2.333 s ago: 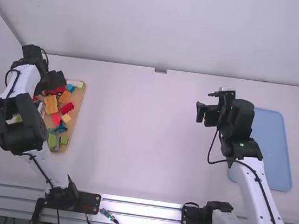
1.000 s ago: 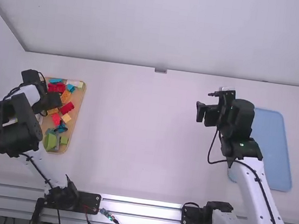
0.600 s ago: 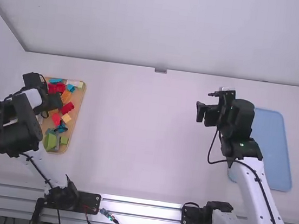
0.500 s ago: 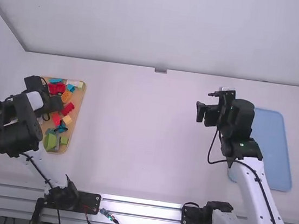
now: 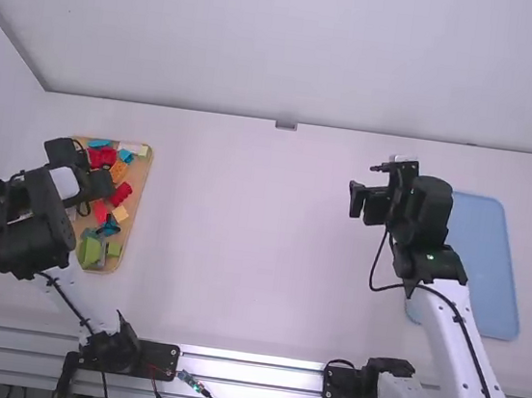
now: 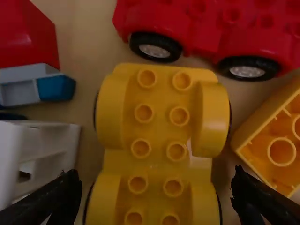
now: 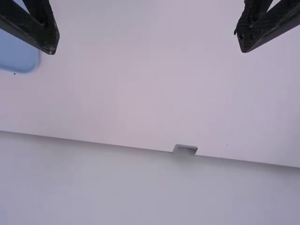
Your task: Assemble lego blocks to make yellow taxi
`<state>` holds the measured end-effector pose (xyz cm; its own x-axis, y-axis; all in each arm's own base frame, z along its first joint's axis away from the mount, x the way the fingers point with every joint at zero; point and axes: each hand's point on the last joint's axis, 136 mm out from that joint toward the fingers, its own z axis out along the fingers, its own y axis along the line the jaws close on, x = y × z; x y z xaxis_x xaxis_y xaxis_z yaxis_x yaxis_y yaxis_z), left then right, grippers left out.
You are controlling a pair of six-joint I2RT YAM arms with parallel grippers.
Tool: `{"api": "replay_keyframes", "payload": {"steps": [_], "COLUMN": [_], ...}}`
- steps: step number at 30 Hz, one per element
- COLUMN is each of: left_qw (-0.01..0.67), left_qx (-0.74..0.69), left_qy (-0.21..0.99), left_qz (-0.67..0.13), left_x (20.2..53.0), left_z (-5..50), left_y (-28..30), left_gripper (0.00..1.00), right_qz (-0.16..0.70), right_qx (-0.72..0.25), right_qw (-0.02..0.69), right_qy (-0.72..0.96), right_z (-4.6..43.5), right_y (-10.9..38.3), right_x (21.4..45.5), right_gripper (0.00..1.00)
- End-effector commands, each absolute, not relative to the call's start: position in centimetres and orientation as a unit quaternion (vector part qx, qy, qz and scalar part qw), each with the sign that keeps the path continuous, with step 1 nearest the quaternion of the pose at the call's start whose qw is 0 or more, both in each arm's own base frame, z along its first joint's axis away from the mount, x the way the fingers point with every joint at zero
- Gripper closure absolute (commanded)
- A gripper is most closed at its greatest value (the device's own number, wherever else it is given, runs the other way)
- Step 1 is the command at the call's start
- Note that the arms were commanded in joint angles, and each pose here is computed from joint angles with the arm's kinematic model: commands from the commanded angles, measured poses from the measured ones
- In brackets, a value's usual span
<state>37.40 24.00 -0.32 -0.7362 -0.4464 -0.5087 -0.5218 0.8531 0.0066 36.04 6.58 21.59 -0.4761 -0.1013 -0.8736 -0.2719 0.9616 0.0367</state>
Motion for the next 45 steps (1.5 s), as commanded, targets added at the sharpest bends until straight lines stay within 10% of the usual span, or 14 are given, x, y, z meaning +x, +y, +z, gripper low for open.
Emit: {"api": "replay_keyframes", "payload": {"steps": [1, 14, 22, 24, 32, 45], "left_qw": [0.248, 0.250, 0.256, 0.263, 0.324, 0.340], "left_qx": [-0.254, -0.254, -0.272, -0.289, -0.260, 0.282], "left_qy": [0.933, 0.932, 0.926, 0.919, 0.908, 0.896], "left_qz": [0.058, 0.060, 0.055, 0.053, 0.053, 0.044], "left_x": [37.1, 37.2, 38.1, 38.4, 39.6, 38.5], "left_z": [-1.0, -1.0, 0.9, 2.5, 8.2, 9.5], "left_y": [23.1, 23.1, 23.7, 23.9, 21.0, -4.7], "left_gripper": [0.15, 0.42, 0.72, 0.94, 0.98, 0.98], "right_qz": [0.087, 0.088, 0.088, 0.088, 0.090, 0.096], "right_qx": [-0.112, -0.112, -0.112, -0.112, -0.111, -0.101], "right_qw": [0.514, 0.512, 0.513, 0.513, 0.513, 0.505], "right_qy": [0.846, 0.847, 0.846, 0.846, 0.847, 0.852], "right_z": [23.2, 23.1, 23.2, 23.2, 23.2, 22.9], "right_y": [6.9, 6.8, 6.9, 6.9, 6.9, 6.9], "right_x": [36.6, 36.6, 36.6, 36.6, 36.5, 36.3], "right_gripper": [0.00, 0.00, 0.00, 0.00, 0.00, 0.00]}}
